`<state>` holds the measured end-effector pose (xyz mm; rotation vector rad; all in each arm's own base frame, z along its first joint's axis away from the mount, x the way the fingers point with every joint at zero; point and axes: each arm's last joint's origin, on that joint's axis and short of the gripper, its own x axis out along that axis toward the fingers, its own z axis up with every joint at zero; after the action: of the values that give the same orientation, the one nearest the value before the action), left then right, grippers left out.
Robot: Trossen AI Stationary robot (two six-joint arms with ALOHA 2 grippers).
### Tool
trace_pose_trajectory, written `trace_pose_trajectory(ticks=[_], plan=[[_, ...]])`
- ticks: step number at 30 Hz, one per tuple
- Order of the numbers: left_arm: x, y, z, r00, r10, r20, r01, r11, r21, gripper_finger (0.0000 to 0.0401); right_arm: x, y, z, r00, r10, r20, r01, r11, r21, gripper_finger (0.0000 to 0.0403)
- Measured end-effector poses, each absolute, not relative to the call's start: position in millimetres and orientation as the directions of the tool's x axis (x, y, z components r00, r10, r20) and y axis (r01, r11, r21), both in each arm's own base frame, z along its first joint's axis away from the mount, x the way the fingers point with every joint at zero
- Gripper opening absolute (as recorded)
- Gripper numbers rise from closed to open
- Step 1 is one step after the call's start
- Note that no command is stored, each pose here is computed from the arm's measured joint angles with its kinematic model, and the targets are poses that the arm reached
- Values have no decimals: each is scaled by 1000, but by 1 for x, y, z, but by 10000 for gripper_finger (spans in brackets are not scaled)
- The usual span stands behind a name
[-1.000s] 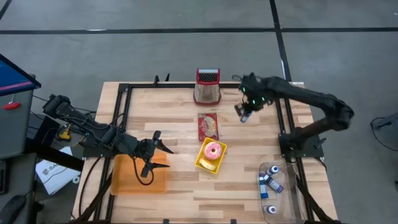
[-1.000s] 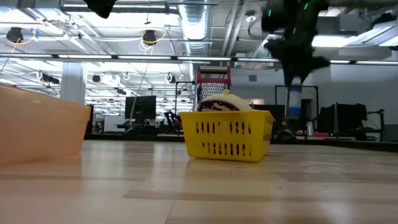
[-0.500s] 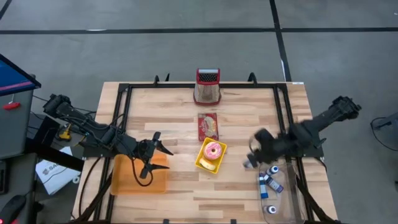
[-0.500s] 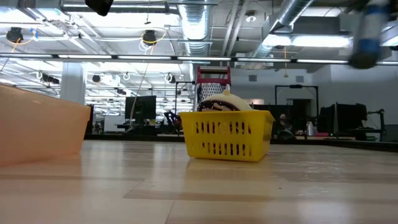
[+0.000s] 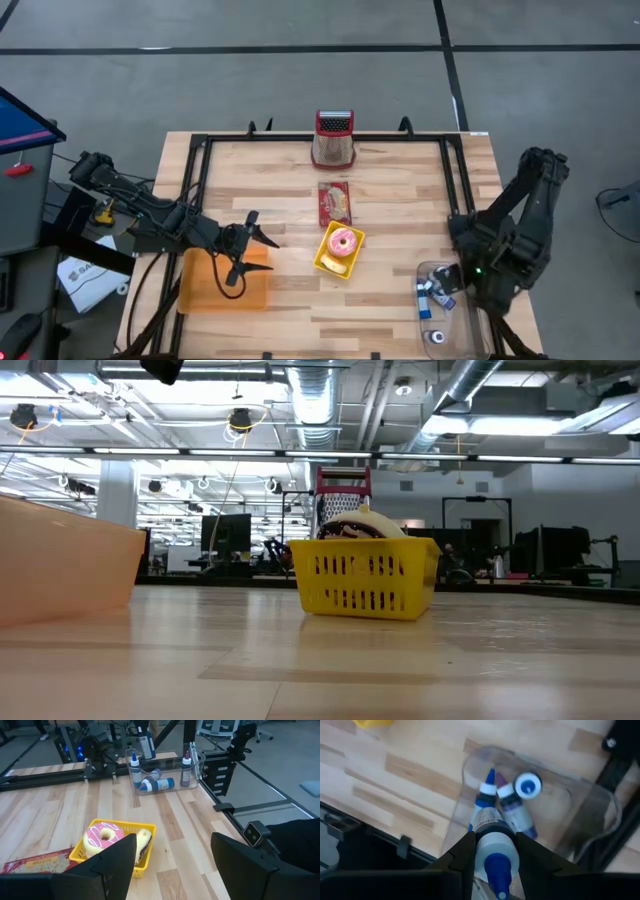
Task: Pick & Place Food Item
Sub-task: Put the blue food coloring bottle into the transparent bin
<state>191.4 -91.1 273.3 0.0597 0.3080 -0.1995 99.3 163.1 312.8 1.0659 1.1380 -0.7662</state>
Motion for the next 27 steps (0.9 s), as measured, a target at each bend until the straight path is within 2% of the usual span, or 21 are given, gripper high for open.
trace_pose_trajectory(ticks=[5, 10, 27], plan=[[191, -91, 273, 933, -186, -307, 204, 979, 27, 250, 100, 176, 303, 208, 15, -978, 913, 356, 200, 105], [191, -91, 273, 933, -187, -307, 203, 979, 21, 250, 103, 185, 288, 59, -44, -997, 932, 361, 39, 105], [191, -91, 273, 932, -190, -308, 206, 978, 19, 250, 106, 208, 255, -42, -188, -981, 915, 388, -113, 105]])
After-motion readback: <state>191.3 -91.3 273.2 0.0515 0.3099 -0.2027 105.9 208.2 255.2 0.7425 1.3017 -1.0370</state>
